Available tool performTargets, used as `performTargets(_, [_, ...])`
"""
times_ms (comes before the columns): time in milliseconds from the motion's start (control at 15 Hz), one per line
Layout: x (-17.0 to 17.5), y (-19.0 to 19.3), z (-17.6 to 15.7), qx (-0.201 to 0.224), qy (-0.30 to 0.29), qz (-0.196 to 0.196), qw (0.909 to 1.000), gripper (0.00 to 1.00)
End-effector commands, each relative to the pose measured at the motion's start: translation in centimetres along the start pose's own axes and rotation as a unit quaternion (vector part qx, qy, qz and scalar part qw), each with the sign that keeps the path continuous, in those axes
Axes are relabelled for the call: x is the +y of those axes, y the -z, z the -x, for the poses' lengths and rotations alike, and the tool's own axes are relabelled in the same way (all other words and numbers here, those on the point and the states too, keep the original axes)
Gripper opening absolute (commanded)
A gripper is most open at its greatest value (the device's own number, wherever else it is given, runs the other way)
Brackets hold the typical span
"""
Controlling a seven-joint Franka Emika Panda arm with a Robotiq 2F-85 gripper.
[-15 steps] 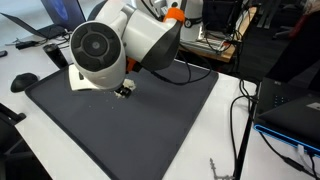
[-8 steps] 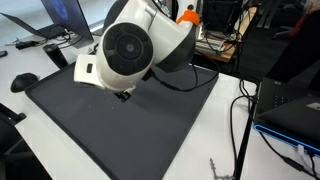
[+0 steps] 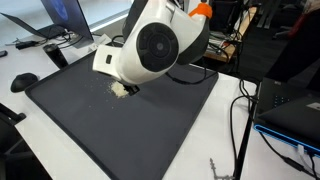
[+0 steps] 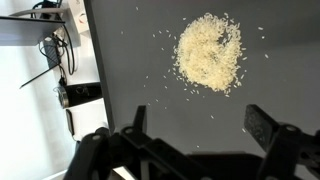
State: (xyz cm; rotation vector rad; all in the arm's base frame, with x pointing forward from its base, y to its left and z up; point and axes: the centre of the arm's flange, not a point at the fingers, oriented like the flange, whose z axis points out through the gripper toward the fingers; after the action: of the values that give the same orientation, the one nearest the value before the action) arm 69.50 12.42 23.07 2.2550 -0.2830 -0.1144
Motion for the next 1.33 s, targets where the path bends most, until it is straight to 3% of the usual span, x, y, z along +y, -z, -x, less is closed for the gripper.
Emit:
performTargets(0, [4.1, -0.6, 4.8, 0.012, -0.006, -0.004, 0.9999, 1.0])
performTargets(200, [5.9, -0.1, 6.0, 0.026, 0.016, -0.036, 0.9989, 1.0])
performTargets(400, [8.1, -0.2, 7.1, 0.036, 0.033, -0.094, 0.9944, 1.0])
performTargets(667, [12.2, -1.9, 8.4, 0.048, 0.05, -0.169, 0.9832, 1.0])
performTargets(867, [15.2, -4.2, 8.8, 0.049, 0.062, -0.228, 0.9705, 1.0])
performTargets(1267, [18.9, -9.5, 9.4, 0.057, 0.095, -0.341, 0.9334, 1.0])
